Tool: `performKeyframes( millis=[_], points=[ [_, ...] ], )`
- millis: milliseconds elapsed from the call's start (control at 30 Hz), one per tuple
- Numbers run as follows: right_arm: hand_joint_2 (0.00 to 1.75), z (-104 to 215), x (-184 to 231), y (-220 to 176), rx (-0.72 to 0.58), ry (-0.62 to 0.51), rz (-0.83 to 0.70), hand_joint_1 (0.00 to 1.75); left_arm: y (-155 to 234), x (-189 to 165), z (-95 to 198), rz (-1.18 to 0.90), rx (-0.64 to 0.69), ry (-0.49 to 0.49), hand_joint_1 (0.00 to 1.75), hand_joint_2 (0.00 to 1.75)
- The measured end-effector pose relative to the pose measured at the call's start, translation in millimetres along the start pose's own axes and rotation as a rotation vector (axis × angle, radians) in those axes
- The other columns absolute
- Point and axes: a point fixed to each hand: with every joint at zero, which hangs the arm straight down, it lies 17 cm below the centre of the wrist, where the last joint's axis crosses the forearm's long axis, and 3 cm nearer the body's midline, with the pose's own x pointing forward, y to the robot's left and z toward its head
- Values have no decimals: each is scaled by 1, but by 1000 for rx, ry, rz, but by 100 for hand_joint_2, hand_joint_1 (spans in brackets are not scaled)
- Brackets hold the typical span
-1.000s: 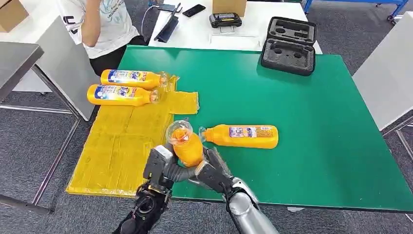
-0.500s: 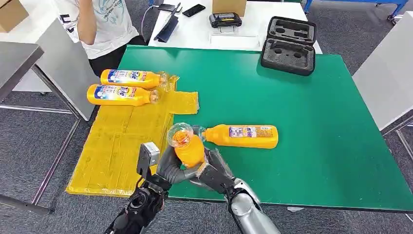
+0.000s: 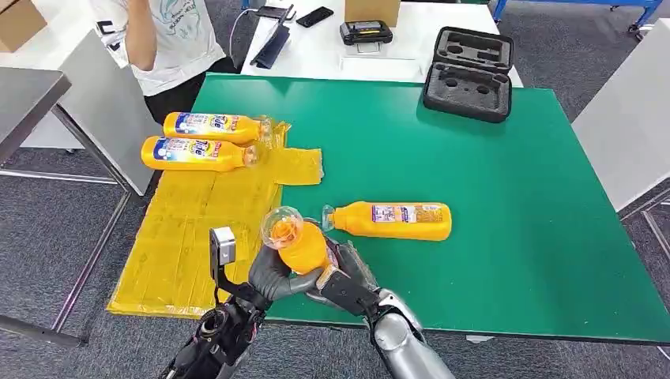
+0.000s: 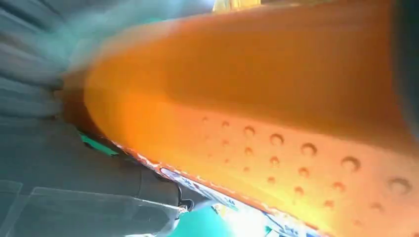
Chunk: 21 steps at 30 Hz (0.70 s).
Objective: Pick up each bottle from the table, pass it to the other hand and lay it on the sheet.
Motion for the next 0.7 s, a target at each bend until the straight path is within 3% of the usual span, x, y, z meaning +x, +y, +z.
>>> performKeyframes(
  millis=[467,500,533,567,600,633,700],
  points=[
    [175,0,-1,0,0,8,3,175,5,-7,-1,-80,29,25,175,175],
    [175,0,-2,0,-1,10,4,164,5,-8,-1,-91,33,27,175,175],
    [175,0,-2,-1,-2,12,5,19,7,-9,-1,-109,44,26,175,175],
    [175,0,-2,-1,-2,13,6,0,8,-9,-2,-126,54,23,175,175],
    [175,0,-3,-1,-3,15,8,0,10,-9,-3,-143,64,22,175,175],
    [0,0,-4,-2,-9,18,15,0,11,-10,-4,-168,78,20,175,175],
    [0,0,-2,-4,-27,15,25,0,13,-8,-6,-208,112,10,175,175]
  ],
)
